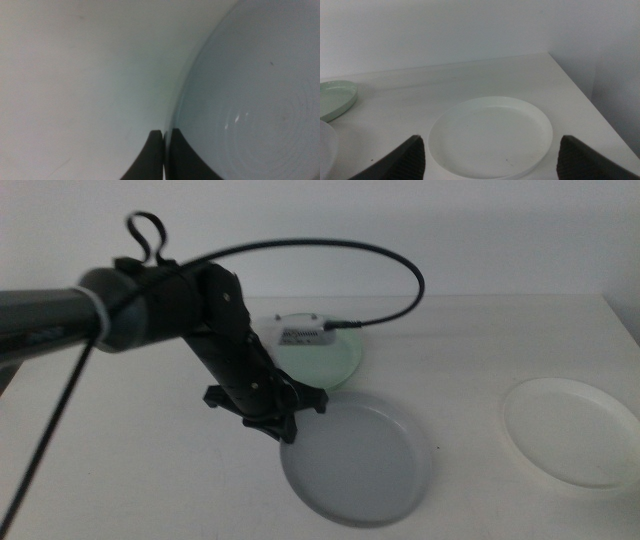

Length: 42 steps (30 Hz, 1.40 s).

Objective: Stack the three bowls on top of each other.

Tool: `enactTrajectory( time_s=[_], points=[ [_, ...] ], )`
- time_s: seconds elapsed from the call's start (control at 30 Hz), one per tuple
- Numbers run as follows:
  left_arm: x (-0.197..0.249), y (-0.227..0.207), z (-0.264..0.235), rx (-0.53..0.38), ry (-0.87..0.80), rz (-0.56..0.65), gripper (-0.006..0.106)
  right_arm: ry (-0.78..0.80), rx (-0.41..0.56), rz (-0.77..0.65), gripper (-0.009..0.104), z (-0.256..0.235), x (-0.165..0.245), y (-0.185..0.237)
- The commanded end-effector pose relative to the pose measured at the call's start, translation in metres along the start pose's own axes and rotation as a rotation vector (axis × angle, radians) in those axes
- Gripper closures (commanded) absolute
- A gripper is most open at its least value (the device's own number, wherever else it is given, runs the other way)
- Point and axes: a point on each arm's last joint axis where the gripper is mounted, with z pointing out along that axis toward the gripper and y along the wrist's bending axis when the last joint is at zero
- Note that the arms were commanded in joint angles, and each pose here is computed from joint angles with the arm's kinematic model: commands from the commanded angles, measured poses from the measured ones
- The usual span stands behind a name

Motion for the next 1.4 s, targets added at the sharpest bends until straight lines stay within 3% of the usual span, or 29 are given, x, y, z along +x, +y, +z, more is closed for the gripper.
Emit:
enactTrajectory(
  time_s=[0.0,0.23,0.37,0.47,0.7,0.73,1.1,1.37],
  points=[
    [-0.01,-0.014,-0.014,0.044,-0.097,-0.009,0.106,-0.114,-0.007,-0.011,-0.001,-0.003,-0.011,0.001],
    [-0.013,-0.008,0.008,0.024,-0.072,-0.012,0.105,-0.114,-0.007,-0.011,-0.001,-0.003,-0.011,0.001],
    [-0.014,-0.006,0.01,0.016,-0.082,-0.008,0.094,-0.114,-0.007,-0.011,-0.001,-0.003,-0.011,0.001],
    [-0.014,-0.006,0.01,0.01,-0.079,0.004,0.076,-0.114,-0.007,-0.011,-0.001,-0.003,-0.011,0.001],
    [-0.014,-0.008,-0.013,-0.025,-0.088,0.056,0.013,-0.114,-0.007,-0.011,-0.001,-0.003,-0.011,0.001],
    [-0.015,-0.01,-0.023,-0.04,-0.104,0.062,0.01,-0.114,-0.007,-0.011,-0.001,-0.003,-0.011,0.001],
    [-0.051,-0.011,-0.144,-0.297,-0.414,0.033,0.01,-0.114,-0.007,-0.011,-0.001,-0.003,-0.011,0.001],
    [-0.087,0.027,-0.161,-0.259,-0.486,-0.048,0.01,-0.113,-0.006,-0.011,-0.001,-0.003,-0.011,0.001]
  ],
)
